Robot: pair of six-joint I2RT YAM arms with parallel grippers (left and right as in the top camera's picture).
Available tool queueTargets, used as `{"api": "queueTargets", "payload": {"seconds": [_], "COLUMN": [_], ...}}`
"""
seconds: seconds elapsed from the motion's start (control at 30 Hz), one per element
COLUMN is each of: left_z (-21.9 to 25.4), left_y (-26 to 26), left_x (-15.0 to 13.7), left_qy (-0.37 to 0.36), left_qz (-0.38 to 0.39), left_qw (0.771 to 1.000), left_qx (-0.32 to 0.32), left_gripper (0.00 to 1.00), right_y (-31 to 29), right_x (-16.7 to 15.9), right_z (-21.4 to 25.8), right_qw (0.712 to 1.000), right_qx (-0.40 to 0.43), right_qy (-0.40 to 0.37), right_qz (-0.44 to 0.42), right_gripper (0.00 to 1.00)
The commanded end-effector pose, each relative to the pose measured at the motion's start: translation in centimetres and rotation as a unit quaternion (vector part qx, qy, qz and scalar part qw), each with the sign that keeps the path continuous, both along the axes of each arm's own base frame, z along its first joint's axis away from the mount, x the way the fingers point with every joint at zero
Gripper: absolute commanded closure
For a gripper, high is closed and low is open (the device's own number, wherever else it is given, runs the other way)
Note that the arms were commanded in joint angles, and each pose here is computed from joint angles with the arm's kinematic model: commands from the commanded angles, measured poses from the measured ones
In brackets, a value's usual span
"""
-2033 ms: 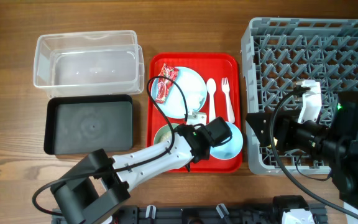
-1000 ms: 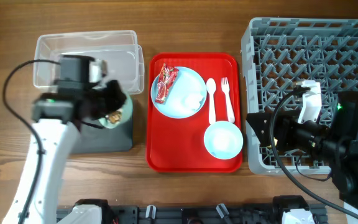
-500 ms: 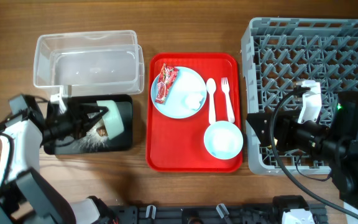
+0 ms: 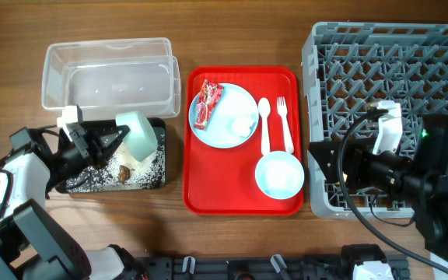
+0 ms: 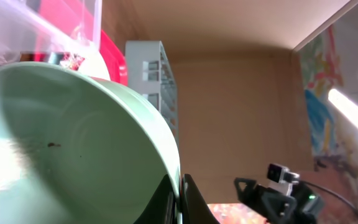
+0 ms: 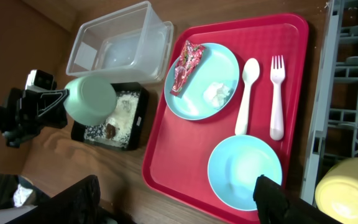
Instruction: Sort waste into correct bins and load items into the dishwasher rack
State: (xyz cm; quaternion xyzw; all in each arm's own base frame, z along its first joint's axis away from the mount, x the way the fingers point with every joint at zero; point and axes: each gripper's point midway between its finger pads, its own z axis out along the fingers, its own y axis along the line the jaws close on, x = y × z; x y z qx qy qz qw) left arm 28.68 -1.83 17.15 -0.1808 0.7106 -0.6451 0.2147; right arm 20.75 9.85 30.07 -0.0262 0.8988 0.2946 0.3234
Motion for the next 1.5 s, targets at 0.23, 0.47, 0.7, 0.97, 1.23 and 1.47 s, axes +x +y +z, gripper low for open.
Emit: {"api": "queueTargets", "payload": {"seconds": [0.23,0.47,0.7,0.97,1.23,1.47], "left_z": [1.2,0.3,0.2,-1.2,-5.0,-9.9], "left_y": [-0.1,-0.6,-3.6,-8.4,-16.0,-20.9], "left_x": [-0.2,-0.9,-2.5,-4.5,-6.0,-6.4], "left_qy": [-0.025,0.007,0.036,0.114,0.120,0.096], "left_qz": [0.004,-0.004,-0.062,-0.118,-0.122,-0.086], "left_qw": [0.999,1.000,0.996,0.943,0.865,0.811], "left_qx": [-0.026,-0.008,0.061,0.288,0.471,0.571], "left_gripper": [0.96,0.96,0.96,0.96,0.96,0.96], "right_y": [0.2,0.2,0.2,0.2,0.2,0.2], "right_x": [-0.1,-0.1,-0.1,-0.1,-0.3,-0.4], "right_z": [0.1,0.1,0.1,0.1,-0.1,-0.2], "right_qw": [1.000,1.000,1.000,1.000,1.000,1.000], "right_qx": [0.009,0.009,0.009,0.009,0.008,0.008], "right_qy": [0.002,0.002,0.002,0.002,0.008,0.011], "right_qz": [0.004,0.004,0.004,0.004,0.004,0.004], "right_gripper": [0.19,0.19,0.19,0.19,0.18,0.19]}}
